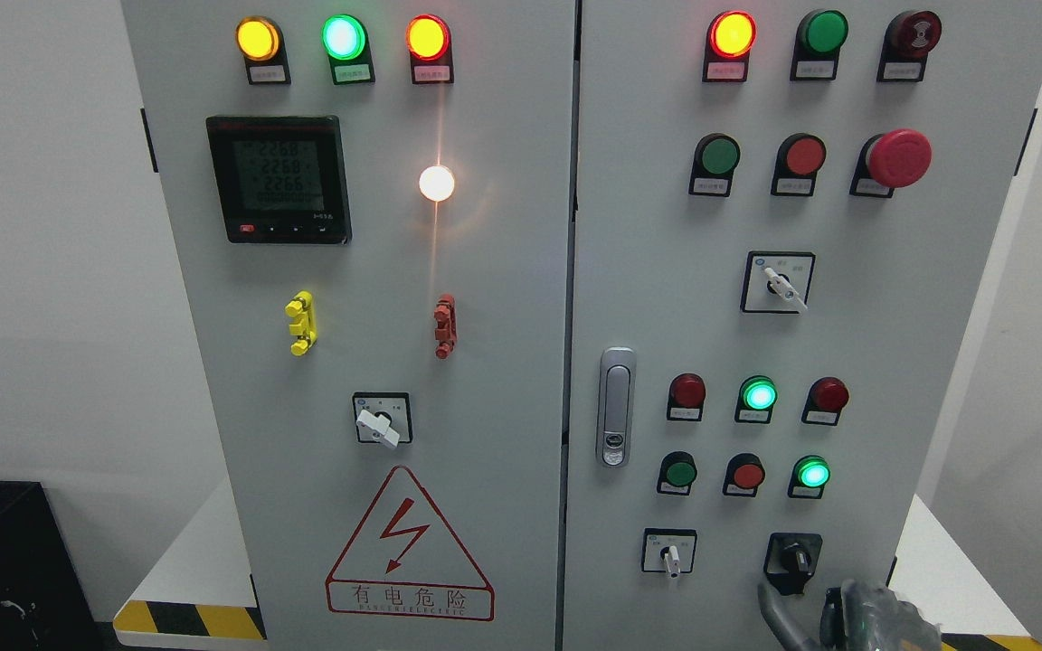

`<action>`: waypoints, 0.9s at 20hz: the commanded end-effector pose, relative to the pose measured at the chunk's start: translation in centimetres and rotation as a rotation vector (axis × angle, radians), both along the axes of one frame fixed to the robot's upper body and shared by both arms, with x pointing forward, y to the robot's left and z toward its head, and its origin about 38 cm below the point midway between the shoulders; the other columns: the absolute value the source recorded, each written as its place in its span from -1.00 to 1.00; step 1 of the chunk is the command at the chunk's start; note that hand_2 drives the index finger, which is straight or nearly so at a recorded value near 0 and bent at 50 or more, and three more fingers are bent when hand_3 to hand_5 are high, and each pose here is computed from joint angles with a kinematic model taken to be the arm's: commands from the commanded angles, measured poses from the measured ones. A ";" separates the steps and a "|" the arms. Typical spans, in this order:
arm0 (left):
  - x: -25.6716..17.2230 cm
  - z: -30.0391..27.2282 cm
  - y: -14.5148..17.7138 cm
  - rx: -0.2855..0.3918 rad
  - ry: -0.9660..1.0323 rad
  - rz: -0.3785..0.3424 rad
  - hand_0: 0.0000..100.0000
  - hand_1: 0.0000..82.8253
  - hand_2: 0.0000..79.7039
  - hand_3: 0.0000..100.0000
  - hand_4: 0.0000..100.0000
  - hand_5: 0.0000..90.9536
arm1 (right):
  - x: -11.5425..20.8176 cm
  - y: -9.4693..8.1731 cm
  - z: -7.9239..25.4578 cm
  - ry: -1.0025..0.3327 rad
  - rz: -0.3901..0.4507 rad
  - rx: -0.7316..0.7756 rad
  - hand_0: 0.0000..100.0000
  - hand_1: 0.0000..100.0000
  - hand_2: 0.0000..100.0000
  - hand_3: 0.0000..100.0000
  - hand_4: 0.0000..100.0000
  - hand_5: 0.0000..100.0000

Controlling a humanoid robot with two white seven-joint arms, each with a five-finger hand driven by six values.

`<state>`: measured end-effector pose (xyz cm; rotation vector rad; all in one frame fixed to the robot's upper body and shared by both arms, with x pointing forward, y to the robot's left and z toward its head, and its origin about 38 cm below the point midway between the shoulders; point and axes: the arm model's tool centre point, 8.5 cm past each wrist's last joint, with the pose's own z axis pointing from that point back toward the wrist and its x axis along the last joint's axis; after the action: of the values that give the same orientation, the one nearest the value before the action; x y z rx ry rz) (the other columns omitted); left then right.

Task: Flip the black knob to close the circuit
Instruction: 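Raise the right hand up toward the black rotary knob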

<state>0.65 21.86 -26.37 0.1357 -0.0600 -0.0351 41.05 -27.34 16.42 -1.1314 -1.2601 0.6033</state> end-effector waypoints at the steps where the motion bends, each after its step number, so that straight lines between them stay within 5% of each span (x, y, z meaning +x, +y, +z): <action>1: -0.4 0.0 -0.1 -0.005 -0.007 0.002 -0.76 0.34 -1.00 -1.00 -1.00 -1.00 | 0.2 -0.5 0.0 0.003 -0.019 -0.018 -1.00 -1.00 0.88 1.00 1.00 1.00; 18: -0.5 -0.1 -0.1 -0.005 -0.006 0.002 -0.76 0.34 -1.00 -1.00 -1.00 -1.00 | 0.4 -1.0 -0.4 0.018 -0.045 -0.038 -1.00 -0.96 0.86 1.00 1.00 1.00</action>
<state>0.65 21.86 -26.37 0.1357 -0.0600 -0.0351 41.30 -27.94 16.23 -1.1783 -1.2235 0.6102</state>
